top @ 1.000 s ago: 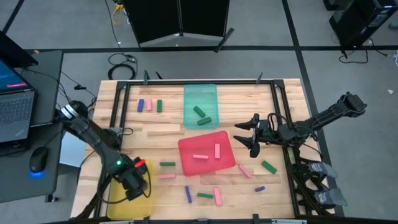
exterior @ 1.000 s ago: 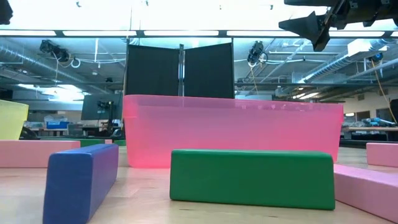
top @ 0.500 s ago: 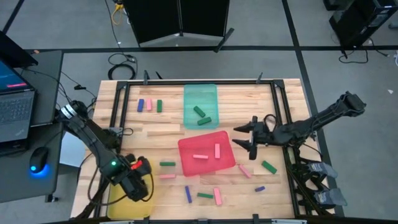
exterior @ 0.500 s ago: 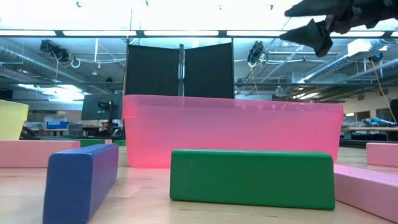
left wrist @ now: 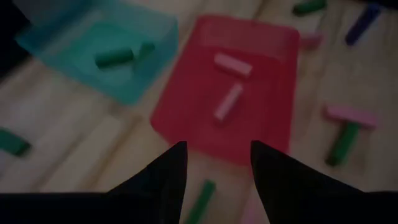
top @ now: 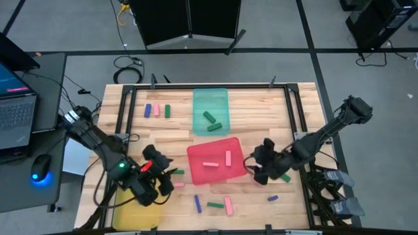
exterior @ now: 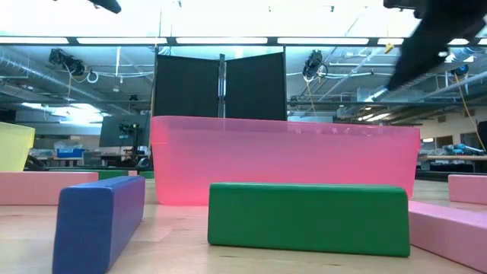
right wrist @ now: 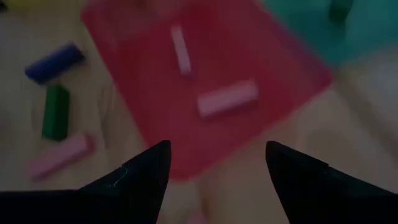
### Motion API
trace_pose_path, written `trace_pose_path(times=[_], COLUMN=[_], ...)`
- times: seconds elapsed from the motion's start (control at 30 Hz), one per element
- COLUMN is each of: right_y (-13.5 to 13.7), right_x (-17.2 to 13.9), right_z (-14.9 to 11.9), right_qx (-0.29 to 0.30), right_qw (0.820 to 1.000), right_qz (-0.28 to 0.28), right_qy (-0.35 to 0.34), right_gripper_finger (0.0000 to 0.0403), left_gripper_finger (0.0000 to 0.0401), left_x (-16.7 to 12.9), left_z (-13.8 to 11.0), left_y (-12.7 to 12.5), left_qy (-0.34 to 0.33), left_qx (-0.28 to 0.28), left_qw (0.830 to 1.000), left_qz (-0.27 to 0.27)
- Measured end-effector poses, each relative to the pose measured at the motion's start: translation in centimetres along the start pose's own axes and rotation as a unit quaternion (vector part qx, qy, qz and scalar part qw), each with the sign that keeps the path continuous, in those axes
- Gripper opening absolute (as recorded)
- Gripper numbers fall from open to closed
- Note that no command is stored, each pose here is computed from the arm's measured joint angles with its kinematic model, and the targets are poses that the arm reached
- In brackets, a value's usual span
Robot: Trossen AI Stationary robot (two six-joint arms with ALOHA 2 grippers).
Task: Sort blocks
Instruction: Put the pink block into the pink bin
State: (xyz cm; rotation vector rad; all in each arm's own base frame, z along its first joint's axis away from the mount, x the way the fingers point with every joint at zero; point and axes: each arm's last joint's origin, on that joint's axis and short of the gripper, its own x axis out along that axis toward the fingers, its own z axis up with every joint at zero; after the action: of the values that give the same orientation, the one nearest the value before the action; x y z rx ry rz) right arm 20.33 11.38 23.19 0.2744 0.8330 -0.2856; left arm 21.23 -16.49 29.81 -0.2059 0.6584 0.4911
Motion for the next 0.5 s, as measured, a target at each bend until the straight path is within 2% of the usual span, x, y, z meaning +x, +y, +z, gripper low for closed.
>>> trace_pose_path(times=[0.2,0.33,0.5], right_y=[2.0,2.8,3.4], right_x=[0.8,2.1,3.2], right_z=[-1.9,-3.7,-5.2], right_qx=[0.060,0.078,0.096], right_qw=[0.995,0.987,0.980], right_qz=[-0.005,-0.027,-0.060], right_qy=[0.083,0.135,0.164], right_gripper_finger=[0.0274,0.0274,0.0274], left_gripper_finger=[0.0184,0.0184,0.0184], left_x=[1.4,2.0,2.3], left_z=[1.3,1.8,2.0], left_y=[0.5,1.0,1.3], left_qy=[-0.049,-0.055,-0.055], left_qx=[-0.010,-0.020,-0.018], left_qw=[0.998,0.996,0.995], left_qz=[0.047,0.063,0.075])
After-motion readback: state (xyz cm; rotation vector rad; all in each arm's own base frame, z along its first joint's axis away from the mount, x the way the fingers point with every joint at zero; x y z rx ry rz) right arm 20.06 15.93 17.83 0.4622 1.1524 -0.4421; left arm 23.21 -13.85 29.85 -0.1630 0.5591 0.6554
